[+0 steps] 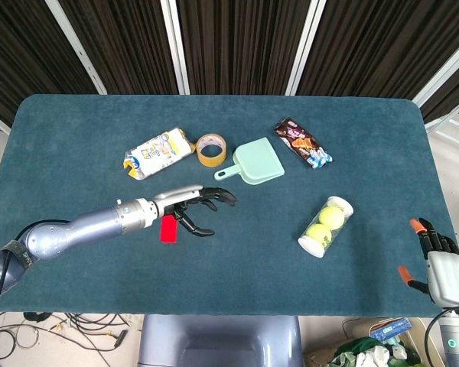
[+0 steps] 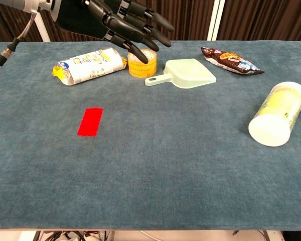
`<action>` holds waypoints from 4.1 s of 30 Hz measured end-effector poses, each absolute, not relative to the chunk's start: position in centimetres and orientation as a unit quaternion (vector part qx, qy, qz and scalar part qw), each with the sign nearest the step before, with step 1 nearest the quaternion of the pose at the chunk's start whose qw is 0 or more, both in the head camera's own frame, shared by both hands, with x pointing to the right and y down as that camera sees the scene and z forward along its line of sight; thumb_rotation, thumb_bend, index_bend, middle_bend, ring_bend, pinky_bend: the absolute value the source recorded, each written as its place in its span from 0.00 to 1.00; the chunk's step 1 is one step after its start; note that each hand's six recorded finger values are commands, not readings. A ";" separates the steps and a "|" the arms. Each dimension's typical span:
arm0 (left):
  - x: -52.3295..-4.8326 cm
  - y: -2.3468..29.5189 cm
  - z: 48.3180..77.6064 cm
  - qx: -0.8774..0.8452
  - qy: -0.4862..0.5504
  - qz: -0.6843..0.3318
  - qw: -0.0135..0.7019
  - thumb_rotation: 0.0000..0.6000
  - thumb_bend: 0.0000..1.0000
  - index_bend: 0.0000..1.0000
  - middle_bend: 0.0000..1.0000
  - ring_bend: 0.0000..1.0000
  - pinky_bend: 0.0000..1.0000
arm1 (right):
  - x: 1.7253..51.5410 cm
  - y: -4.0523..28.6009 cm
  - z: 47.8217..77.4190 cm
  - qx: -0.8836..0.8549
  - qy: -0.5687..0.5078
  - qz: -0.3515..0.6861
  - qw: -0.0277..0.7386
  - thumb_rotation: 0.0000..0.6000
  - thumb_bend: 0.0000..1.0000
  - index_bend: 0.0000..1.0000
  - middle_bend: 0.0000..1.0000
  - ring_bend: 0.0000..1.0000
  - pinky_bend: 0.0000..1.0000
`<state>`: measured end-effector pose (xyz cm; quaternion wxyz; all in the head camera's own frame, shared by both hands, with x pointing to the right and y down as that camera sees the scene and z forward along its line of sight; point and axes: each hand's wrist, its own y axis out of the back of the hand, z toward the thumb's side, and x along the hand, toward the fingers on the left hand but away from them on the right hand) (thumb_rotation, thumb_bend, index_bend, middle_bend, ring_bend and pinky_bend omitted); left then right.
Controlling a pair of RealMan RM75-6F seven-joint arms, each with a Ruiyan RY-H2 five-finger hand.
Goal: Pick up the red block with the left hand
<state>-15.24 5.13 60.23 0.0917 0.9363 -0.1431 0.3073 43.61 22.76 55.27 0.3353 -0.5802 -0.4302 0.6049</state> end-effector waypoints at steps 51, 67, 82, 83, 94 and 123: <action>-21.5 0.5 63.9 0.774 -0.229 0.460 -0.370 1.00 0.30 0.28 0.53 0.52 0.57 | 43.7 22.9 55.2 -0.581 -0.431 0.606 0.331 1.00 0.19 0.12 0.07 0.19 0.19; -20.8 1.7 69.5 0.748 -0.144 0.532 -0.369 1.00 0.31 0.34 0.79 0.74 0.72 | 43.9 22.8 55.2 -0.580 -0.433 0.607 0.328 1.00 0.19 0.12 0.07 0.19 0.19; -19.8 3.9 72.8 0.751 -0.091 0.573 -0.317 1.00 0.34 0.44 0.83 0.77 0.74 | 44.1 22.7 55.1 -0.579 -0.436 0.606 0.327 1.00 0.19 0.12 0.07 0.19 0.19; -19.8 4.0 73.1 0.749 -0.088 0.576 -0.316 1.00 0.34 0.45 0.83 0.77 0.74 | 44.1 22.7 55.1 -0.579 -0.436 0.606 0.327 1.00 0.19 0.12 0.07 0.19 0.19; -20.1 4.9 73.9 0.750 -0.069 0.589 -0.293 1.00 0.36 0.46 0.83 0.77 0.74 | 44.0 22.7 55.1 -0.579 -0.436 0.606 0.328 1.00 0.19 0.12 0.07 0.19 0.19; -20.0 6.0 75.1 0.752 -0.055 0.588 -0.295 1.00 0.36 0.43 0.84 0.77 0.74 | 44.1 22.6 55.1 -0.578 -0.439 0.607 0.325 1.00 0.19 0.12 0.07 0.19 0.19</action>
